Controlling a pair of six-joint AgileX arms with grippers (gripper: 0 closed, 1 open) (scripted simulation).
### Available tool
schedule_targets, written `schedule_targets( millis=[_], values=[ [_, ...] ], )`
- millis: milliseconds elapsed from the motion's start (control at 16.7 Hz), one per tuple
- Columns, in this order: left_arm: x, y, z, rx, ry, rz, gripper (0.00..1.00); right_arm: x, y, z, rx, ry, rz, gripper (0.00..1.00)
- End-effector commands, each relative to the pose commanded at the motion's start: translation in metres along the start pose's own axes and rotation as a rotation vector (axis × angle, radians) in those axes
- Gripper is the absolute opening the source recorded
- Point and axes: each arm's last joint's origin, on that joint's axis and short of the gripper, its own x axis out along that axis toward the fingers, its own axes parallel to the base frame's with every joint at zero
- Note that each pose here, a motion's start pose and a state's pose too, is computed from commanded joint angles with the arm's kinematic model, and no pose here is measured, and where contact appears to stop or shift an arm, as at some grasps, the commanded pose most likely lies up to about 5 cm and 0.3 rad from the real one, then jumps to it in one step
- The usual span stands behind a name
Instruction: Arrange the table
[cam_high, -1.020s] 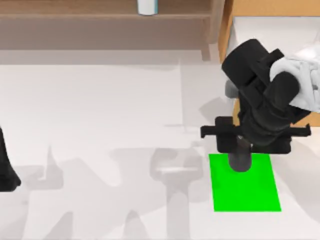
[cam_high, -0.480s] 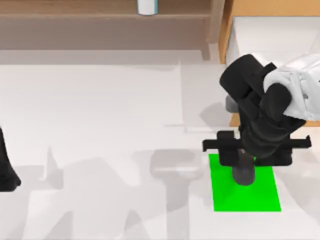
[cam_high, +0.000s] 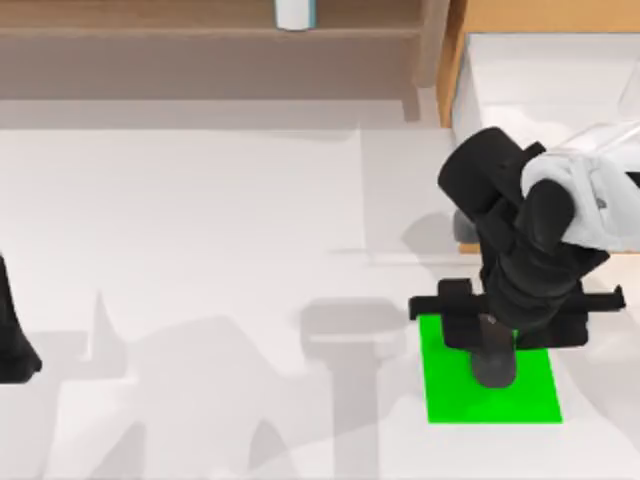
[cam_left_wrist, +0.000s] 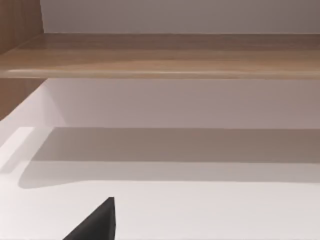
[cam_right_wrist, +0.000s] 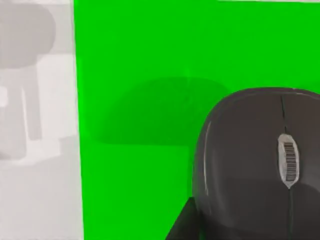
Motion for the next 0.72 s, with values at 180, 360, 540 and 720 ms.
schedule_targets(
  millis=[180,360,540,720],
  values=[
    [0.0,0.0,0.0,0.0,0.0,0.0,1.0,0.0,0.0,0.0,0.0,0.0,0.0,0.3],
    [0.0,0.0,0.0,0.0,0.0,0.0,1.0,0.0,0.0,0.0,0.0,0.0,0.0,0.53],
    [0.0,0.0,0.0,0.0,0.0,0.0,1.0,0.0,0.0,0.0,0.0,0.0,0.0,0.75],
    [0.0,0.0,0.0,0.0,0.0,0.0,1.0,0.0,0.0,0.0,0.0,0.0,0.0,0.98]
  ],
)
